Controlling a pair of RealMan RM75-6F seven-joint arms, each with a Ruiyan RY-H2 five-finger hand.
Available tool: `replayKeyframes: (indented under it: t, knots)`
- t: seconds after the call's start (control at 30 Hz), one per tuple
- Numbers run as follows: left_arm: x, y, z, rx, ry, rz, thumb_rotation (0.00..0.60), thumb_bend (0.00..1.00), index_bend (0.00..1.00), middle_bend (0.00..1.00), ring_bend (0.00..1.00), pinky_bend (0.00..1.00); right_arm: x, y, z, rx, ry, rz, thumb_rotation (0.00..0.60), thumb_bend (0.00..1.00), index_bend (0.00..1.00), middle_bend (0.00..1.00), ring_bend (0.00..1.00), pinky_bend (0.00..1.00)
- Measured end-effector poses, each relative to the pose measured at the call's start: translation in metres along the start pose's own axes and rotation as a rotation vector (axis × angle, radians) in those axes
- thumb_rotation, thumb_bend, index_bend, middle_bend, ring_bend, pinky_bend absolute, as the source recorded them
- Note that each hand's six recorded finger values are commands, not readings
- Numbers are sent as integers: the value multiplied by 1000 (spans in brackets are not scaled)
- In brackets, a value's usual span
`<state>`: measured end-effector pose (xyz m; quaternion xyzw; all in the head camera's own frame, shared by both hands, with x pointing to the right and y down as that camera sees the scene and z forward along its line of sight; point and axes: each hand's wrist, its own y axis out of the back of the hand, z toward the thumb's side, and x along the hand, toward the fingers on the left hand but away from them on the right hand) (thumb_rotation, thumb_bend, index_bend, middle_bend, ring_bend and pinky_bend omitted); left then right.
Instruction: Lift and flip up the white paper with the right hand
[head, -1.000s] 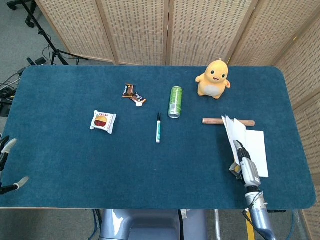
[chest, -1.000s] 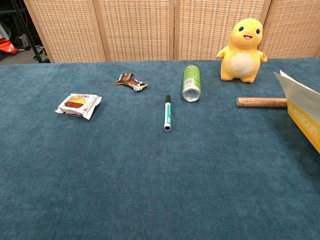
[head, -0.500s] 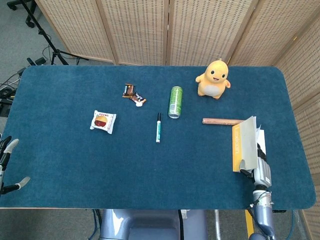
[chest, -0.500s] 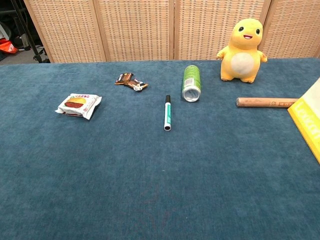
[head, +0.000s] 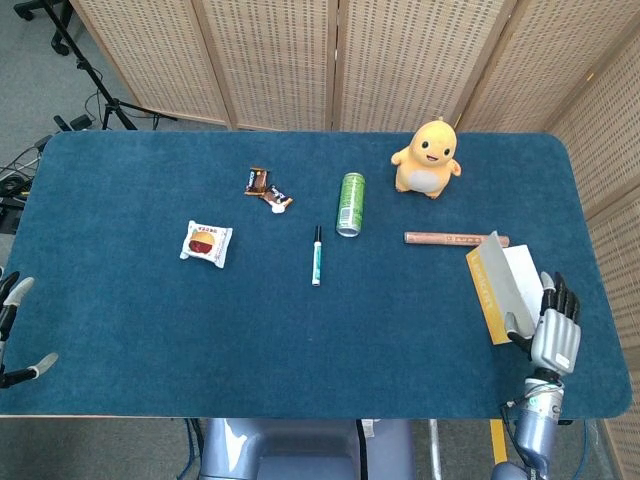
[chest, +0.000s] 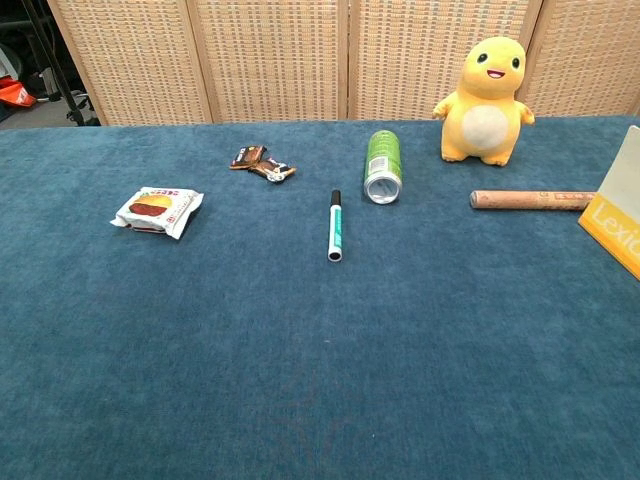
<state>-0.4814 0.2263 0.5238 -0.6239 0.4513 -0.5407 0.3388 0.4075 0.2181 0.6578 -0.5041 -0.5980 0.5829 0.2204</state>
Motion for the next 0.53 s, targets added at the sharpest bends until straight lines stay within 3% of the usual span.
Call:
replayKeyframes:
  t: [0.3,0.53]
  knots:
    - [-2,3,-1,-10,-5,6,600,0,0,0,0,0,13,60,15,-8,77,-81,600,412,0,0,0,0]
    - [-2,1,0,-3,-11,2,600,0,0,0,0,0,22,85,37,24,223,-79,600,241,0,0,0,0]
